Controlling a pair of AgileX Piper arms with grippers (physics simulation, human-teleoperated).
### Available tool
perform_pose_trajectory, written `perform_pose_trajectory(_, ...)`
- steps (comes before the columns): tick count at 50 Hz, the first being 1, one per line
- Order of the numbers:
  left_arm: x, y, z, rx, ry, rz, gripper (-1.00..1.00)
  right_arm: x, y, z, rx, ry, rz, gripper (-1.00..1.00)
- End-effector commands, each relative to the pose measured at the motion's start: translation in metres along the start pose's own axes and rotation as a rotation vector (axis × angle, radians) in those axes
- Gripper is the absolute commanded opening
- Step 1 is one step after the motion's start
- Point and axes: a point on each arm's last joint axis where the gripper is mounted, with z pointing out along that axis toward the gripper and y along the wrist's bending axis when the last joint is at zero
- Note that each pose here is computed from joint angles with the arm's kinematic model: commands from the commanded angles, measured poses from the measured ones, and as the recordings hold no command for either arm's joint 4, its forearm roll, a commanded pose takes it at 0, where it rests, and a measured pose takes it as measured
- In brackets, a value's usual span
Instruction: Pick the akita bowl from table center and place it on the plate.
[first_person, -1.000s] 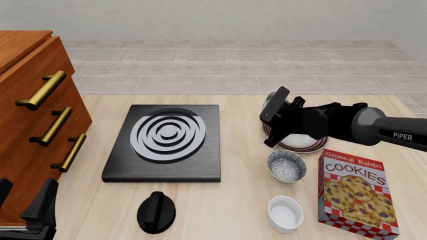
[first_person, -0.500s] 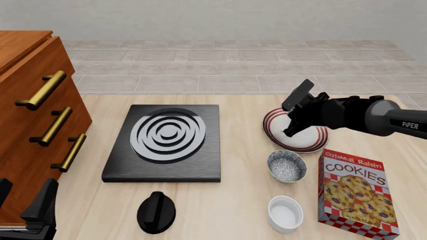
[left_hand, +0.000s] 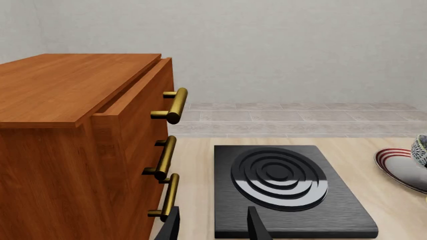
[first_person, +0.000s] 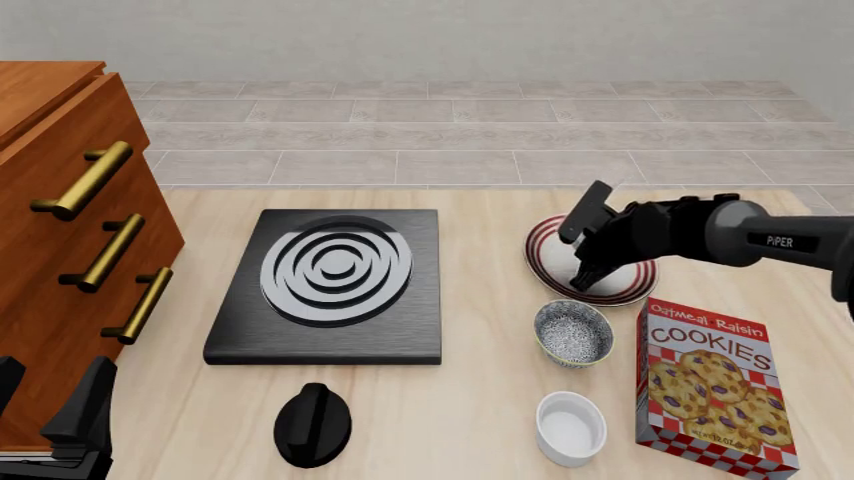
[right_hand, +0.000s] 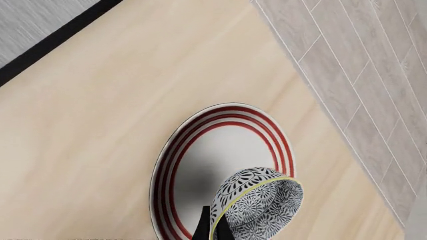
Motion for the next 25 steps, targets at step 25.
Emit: perform_pose_trajectory(25,0.0000,0.0000,0.0000,0.000,0.000,0.000,1.00,0.0116,0.0029,0.0164,-0.029,0.042,-0.061,-1.00)
